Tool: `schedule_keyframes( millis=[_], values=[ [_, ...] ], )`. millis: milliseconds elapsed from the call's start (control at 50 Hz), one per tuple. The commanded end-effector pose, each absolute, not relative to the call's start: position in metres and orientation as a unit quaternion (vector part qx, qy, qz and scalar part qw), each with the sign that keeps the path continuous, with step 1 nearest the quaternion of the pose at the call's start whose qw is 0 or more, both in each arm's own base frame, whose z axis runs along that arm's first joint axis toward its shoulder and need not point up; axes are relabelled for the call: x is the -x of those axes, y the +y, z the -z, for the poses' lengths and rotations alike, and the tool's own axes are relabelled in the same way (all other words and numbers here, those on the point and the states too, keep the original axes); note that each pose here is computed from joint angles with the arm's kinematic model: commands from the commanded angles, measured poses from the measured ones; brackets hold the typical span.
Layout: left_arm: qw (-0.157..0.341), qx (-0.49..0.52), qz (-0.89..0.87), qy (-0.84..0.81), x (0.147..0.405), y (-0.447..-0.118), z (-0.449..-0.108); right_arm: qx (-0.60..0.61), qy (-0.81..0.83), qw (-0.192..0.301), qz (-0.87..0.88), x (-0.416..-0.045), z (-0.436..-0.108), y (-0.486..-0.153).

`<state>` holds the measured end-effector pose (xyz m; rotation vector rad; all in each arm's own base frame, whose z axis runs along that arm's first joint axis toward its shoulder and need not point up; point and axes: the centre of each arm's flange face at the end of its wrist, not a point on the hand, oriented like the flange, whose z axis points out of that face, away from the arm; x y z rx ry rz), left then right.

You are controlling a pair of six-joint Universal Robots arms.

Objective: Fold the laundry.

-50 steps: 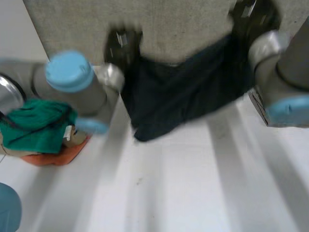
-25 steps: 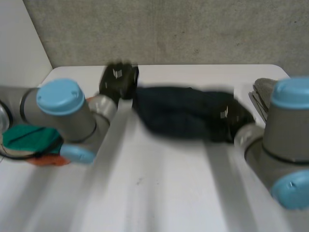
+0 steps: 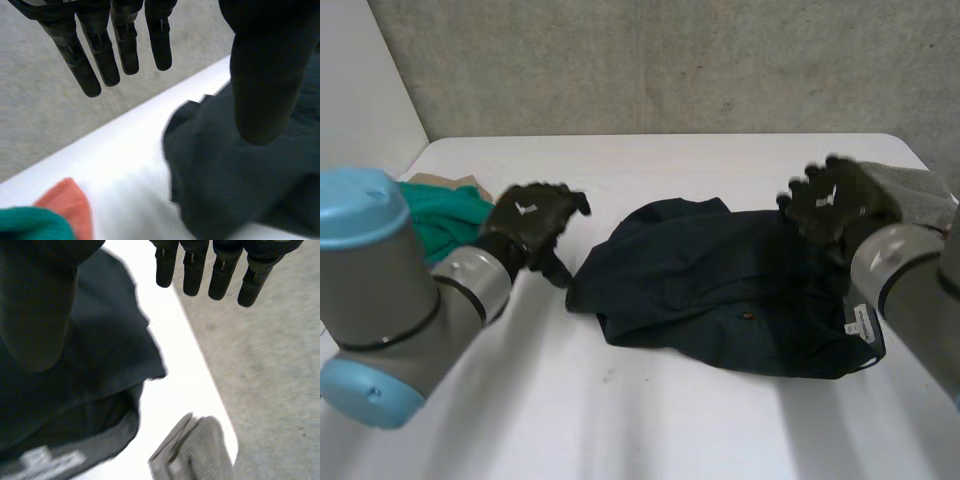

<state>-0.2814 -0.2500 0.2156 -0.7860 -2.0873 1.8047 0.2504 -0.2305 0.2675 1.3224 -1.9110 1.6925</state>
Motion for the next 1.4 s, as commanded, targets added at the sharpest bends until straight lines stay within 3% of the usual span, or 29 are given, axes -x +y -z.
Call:
schedule_keyframes(
  millis=[20,140,320,520,560,620,700,780,860,980,1060,1120,1220,1280,1360,1400],
  values=[
    [0.124,0.257,-0.618,-0.733,0.277,-0.273,-0.206,-0.420,-0.658,0.095,-0.618,-0.259,-0.286,-0.246],
    [0.123,0.269,-0.559,-0.775,0.277,-0.270,-0.174,-0.426,-0.691,0.070,-0.580,-0.269,-0.248,-0.263],
    [0.159,0.299,-0.512,-0.790,0.291,-0.271,-0.142,-0.427,-0.726,0.053,-0.536,-0.279,-0.183,-0.286],
    [0.163,0.306,-0.537,-0.769,0.314,-0.298,-0.135,-0.405,-0.690,0.063,-0.597,-0.291,-0.162,-0.312],
    [0.160,0.304,-0.548,-0.763,0.315,-0.301,-0.143,-0.397,-0.677,0.067,-0.616,-0.292,-0.172,-0.318],
    [0.157,0.292,-0.590,-0.736,0.314,-0.299,-0.184,-0.400,-0.672,0.069,-0.619,-0.292,-0.179,-0.316],
    [0.163,0.281,-0.646,-0.691,0.306,-0.281,-0.248,-0.381,-0.643,0.072,-0.661,-0.285,-0.243,-0.303],
    [0.167,0.272,-0.695,-0.644,0.294,-0.257,-0.303,-0.362,-0.594,0.076,-0.714,-0.270,-0.339,-0.269],
    [0.165,0.263,-0.728,-0.611,0.281,-0.239,-0.338,-0.366,-0.602,0.084,-0.705,-0.258,-0.367,-0.263],
    [0.163,0.265,-0.730,-0.609,0.277,-0.231,-0.341,-0.380,-0.632,0.082,-0.671,-0.245,-0.382,-0.256],
    [0.159,0.272,-0.705,-0.635,0.282,-0.241,-0.316,-0.401,-0.656,0.066,-0.635,-0.248,-0.363,-0.263],
    [0.155,0.281,-0.674,-0.665,0.291,-0.261,-0.283,-0.410,-0.679,0.063,-0.606,-0.253,-0.336,-0.281],
    [0.135,0.297,-0.674,-0.662,0.309,-0.298,-0.261,-0.402,-0.678,0.063,-0.613,-0.269,-0.311,-0.322],
    [0.118,0.292,-0.727,-0.610,0.325,-0.329,-0.281,-0.377,-0.648,0.075,-0.657,-0.279,-0.318,-0.345],
    [0.105,0.237,-0.838,-0.480,0.337,-0.356,-0.347,-0.270,-0.544,0.100,-0.788,-0.287,-0.373,-0.381],
    [0.096,0.178,-0.903,-0.379,0.330,-0.365,-0.394,-0.201,-0.454,0.091,-0.863,-0.288,-0.417,-0.388]
  ],
)
